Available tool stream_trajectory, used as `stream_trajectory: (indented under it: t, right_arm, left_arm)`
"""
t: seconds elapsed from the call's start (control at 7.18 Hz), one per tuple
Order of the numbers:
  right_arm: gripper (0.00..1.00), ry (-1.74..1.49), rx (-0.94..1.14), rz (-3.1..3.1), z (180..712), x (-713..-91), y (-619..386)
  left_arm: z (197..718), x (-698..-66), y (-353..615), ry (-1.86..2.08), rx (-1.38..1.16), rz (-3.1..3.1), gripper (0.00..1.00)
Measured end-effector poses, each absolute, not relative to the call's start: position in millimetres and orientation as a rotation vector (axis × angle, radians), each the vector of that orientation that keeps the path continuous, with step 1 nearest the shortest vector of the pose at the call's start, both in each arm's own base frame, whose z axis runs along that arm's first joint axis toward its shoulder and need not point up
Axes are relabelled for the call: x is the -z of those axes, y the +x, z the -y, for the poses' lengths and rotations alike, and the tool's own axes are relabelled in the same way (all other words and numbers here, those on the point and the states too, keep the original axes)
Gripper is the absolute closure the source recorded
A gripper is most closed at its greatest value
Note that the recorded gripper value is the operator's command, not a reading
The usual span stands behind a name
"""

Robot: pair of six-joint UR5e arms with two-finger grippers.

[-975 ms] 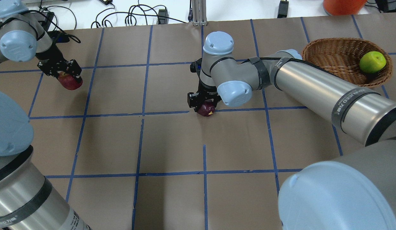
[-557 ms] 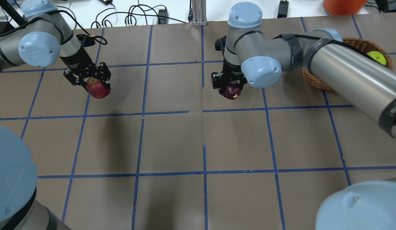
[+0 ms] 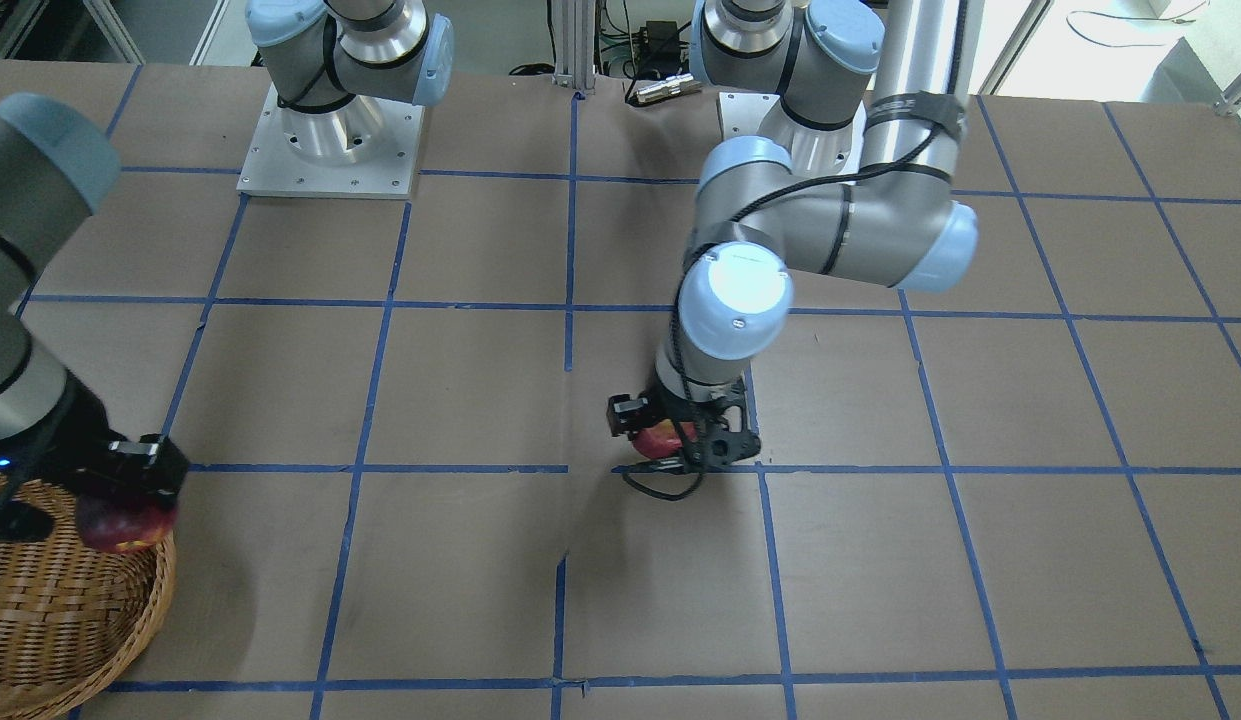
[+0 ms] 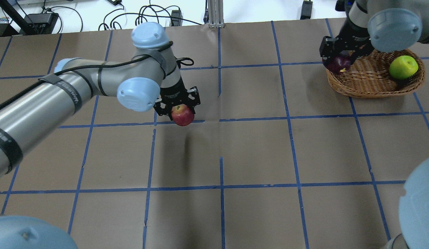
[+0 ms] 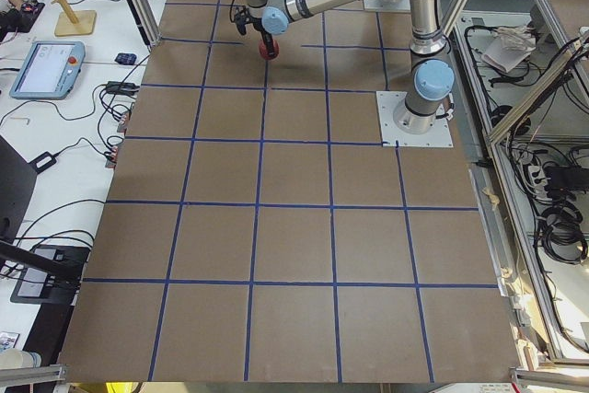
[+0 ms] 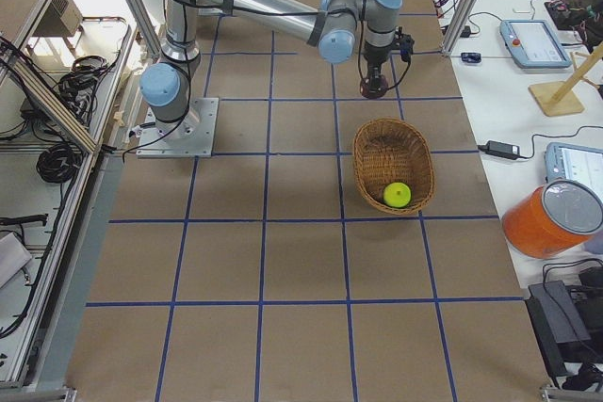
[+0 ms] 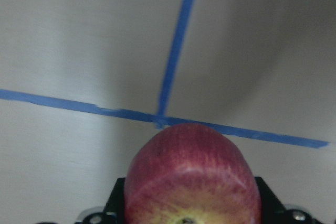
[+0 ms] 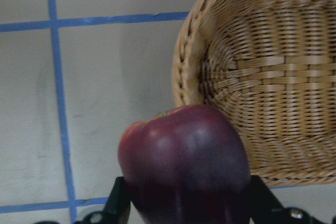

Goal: Put all apples into basket
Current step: 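Drop the purple apple in the basket while the left carries the red apple, then move the right gripper over the red apple while the left gripper withdraws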

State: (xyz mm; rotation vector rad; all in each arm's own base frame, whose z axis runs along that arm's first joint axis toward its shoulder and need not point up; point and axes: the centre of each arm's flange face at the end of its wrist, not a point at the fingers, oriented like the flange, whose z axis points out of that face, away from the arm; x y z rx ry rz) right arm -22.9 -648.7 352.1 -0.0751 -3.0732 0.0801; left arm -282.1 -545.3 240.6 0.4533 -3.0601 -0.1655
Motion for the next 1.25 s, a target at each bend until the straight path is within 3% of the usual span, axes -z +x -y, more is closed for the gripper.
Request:
stream_trajectory:
  t: [0.14, 0.28, 0.56, 0.7, 0.84, 1.25]
  right_arm:
    - [1.0, -0.034, -0.049, 3.046, 662, -341, -67]
    - [1.0, 0.0, -0.019, 3.038, 670, -323, -104]
    - [1.0, 0.042, -0.037, 3.019, 684, -279, -159]
    - [0.31, 0.041, -0.037, 3.018, 687, -259, -178]
    - [0.0, 0.037, -0.029, 3.021, 688, -247, -187]
    - [0.0, 0.031, -0.037, 3.026, 686, -257, -186]
  left_arm:
    - [530, -225, -322, 0.494, 0.12, 3.049, 0.29]
    - [523, -212, -343, 0.514, 0.08, 3.038, 0.0]
    - [528, -209, -358, 0.511, -0.056, 2.994, 0.0]
    - [534, -224, -356, 0.511, -0.116, 2.973, 0.0]
    - [540, -246, -346, 0.522, -0.165, 2.955, 0.0]
    - [533, -342, -275, 0.448, -0.094, 3.02, 0.0]
